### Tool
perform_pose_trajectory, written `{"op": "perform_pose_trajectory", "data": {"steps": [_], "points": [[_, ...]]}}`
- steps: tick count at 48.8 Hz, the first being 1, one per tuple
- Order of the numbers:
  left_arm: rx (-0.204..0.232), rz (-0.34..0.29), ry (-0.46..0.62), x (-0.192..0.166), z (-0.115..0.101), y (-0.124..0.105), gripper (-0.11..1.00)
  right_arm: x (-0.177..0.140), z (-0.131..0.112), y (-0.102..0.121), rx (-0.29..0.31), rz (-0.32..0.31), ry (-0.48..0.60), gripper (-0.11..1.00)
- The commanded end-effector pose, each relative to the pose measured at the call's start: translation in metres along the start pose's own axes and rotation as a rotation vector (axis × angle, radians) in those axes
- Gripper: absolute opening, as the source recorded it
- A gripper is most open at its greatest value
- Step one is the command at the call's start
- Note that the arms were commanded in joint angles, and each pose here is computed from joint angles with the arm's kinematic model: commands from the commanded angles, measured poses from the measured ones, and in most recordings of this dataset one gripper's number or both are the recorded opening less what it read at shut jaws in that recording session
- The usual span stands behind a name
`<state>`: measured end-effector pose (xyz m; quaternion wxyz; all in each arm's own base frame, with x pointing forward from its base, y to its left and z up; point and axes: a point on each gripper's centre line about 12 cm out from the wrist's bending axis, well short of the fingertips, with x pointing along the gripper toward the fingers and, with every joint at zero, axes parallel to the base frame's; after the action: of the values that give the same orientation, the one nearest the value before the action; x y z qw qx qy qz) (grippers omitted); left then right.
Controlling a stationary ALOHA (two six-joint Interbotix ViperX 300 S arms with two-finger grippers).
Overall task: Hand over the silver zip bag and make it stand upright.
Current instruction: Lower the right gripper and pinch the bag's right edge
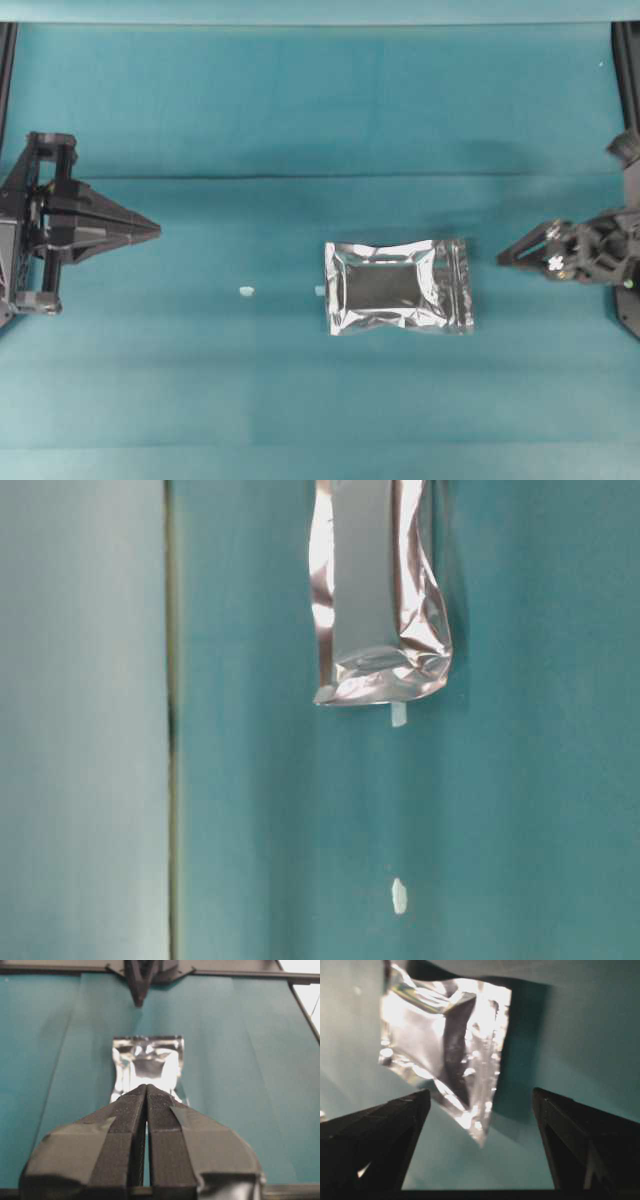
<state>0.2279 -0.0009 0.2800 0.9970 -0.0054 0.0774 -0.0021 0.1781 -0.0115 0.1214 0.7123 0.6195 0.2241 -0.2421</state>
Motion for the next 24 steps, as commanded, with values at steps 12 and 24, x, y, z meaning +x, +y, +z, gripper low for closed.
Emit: {"op": "perform_pose_trajectory", "data": {"steps": [12, 24], "points": [[0.002, -0.002, -0.02, 0.0, 0.009, 0.0, 0.0, 0.024, -0.005, 0.004, -0.008, 0.014, -0.015, 0.91], [0.002, -0.003, -0.014, -0.003, 0.009, -0.001, 0.0, 0.037, -0.006, 0.004, -0.012, -0.006, -0.022, 0.91]]}}
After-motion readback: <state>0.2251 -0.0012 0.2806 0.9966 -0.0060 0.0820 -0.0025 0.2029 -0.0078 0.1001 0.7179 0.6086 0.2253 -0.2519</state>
